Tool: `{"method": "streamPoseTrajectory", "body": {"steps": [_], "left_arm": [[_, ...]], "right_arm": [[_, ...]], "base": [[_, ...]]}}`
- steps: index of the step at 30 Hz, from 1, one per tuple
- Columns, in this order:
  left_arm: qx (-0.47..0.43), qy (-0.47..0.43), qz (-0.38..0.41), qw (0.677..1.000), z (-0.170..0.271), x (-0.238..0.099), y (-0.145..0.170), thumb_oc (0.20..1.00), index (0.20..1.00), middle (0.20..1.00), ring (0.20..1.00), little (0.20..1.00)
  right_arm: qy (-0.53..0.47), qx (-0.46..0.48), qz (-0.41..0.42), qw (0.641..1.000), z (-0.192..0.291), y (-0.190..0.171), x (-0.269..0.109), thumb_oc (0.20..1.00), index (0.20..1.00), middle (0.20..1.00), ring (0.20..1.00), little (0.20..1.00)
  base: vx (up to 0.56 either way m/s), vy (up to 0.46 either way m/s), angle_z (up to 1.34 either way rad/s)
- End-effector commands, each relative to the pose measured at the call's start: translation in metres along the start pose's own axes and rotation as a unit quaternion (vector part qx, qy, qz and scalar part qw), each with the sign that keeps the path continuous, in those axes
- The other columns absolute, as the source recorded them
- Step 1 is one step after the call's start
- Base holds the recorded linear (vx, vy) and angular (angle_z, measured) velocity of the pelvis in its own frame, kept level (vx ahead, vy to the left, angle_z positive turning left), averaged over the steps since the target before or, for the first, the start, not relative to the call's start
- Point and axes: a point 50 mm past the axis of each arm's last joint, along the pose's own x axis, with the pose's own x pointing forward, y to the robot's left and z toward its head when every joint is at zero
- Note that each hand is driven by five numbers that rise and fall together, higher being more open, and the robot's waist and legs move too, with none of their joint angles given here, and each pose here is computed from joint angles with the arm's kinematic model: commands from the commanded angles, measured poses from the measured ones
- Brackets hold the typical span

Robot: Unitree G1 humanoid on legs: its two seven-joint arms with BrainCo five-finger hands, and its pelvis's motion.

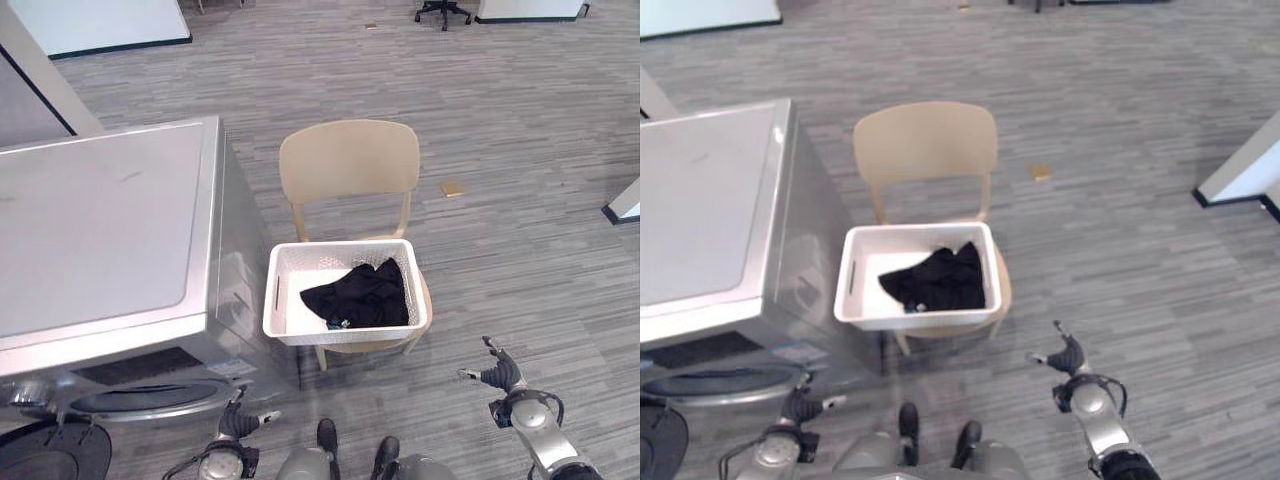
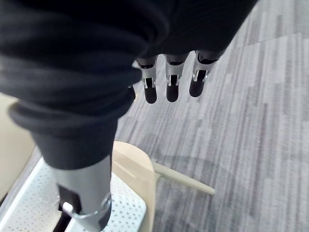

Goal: Grab the laundry basket,head to the washer,open it,put in the laundry and shut it.

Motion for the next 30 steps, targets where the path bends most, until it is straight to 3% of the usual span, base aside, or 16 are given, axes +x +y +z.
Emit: {"method": "streamPoseTrajectory", "body": {"steps": [1,8,14,20,25,30], "left_arm": [[0.016,-0.029,0.040,0.999,0.012,0.004,0.024,1.000,1.000,1.000,1.000,1.000],[0.041,-0.043,0.043,0.997,0.014,0.006,0.026,1.000,1.000,1.000,1.000,1.000],[0.052,-0.028,0.036,0.998,0.004,0.003,0.025,1.000,1.000,1.000,1.000,1.000],[0.065,-0.016,0.023,0.997,-0.001,0.004,0.020,1.000,1.000,1.000,1.000,1.000],[0.069,-0.039,0.025,0.997,0.016,0.013,0.019,1.000,1.000,1.000,1.000,1.000],[0.047,-0.088,0.039,0.994,0.046,0.022,0.018,1.000,1.000,1.000,1.000,1.000]], "right_arm": [[-0.080,-0.060,-0.023,0.995,0.025,-0.019,0.001,1.000,1.000,1.000,1.000,1.000],[-0.221,-0.180,-0.021,0.958,0.084,-0.039,-0.002,1.000,1.000,1.000,1.000,1.000],[-0.288,-0.281,0.015,0.915,0.116,-0.032,0.002,1.000,1.000,1.000,1.000,1.000],[-0.277,-0.366,0.045,0.887,0.118,-0.020,0.018,1.000,1.000,1.000,1.000,1.000],[-0.243,-0.430,0.017,0.869,0.127,-0.022,0.045,1.000,1.000,1.000,1.000,1.000],[-0.178,-0.489,-0.058,0.852,0.142,-0.058,0.072,1.000,1.000,1.000,1.000,1.000]], "base": [[-0.01,0.043,-0.01],[0.12,-0.084,0.53],[0.07,-0.114,0.55],[0.00,-0.087,0.40],[-0.12,-0.047,0.68],[-0.13,0.048,0.17]]}}
